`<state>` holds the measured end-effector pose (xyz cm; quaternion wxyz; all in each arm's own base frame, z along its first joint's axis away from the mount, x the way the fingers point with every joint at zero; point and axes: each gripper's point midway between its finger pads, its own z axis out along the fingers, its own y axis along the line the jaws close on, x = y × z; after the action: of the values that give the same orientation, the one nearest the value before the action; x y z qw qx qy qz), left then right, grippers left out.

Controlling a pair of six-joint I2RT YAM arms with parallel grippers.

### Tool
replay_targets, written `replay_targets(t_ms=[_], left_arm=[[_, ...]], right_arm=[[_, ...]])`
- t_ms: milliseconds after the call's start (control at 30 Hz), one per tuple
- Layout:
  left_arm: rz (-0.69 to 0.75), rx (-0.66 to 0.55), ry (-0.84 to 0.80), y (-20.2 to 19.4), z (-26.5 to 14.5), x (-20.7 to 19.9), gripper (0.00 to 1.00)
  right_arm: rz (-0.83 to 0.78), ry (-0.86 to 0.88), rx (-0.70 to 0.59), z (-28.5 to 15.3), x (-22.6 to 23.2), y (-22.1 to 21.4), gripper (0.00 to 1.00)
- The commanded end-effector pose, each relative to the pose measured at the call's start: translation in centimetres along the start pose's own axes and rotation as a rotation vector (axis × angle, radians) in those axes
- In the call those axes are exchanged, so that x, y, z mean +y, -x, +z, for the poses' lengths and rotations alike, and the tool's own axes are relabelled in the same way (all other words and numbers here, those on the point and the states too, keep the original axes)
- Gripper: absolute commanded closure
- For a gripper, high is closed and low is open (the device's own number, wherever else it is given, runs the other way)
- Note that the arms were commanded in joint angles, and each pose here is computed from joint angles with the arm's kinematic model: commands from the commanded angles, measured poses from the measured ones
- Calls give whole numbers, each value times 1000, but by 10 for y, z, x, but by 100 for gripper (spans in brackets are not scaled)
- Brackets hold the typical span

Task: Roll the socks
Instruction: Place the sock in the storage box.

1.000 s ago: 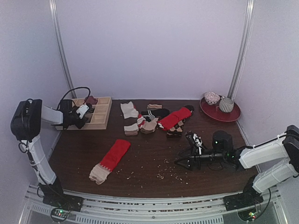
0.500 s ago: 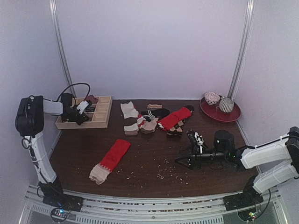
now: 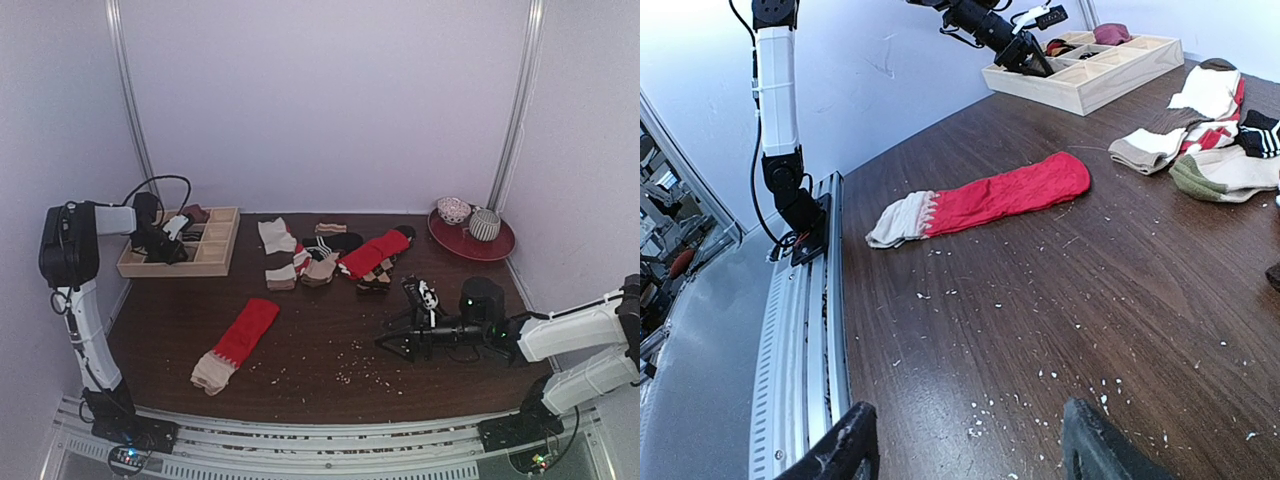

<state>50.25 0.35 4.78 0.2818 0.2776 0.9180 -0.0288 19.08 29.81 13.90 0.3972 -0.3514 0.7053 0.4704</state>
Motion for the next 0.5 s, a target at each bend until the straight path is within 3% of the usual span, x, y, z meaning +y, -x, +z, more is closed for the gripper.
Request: replay_targets(t_ms=[0, 267, 467], left_arm=[[-100, 215, -52, -59, 16, -15, 86], [-83, 27, -26, -11, 0, -5, 78], [-68, -3, -8, 1, -7, 1, 69]], right_arm=[[4, 12, -10, -3, 2, 1, 37], [4, 10, -9, -2, 1, 2, 37], [0, 8, -7, -3, 1, 2, 37]])
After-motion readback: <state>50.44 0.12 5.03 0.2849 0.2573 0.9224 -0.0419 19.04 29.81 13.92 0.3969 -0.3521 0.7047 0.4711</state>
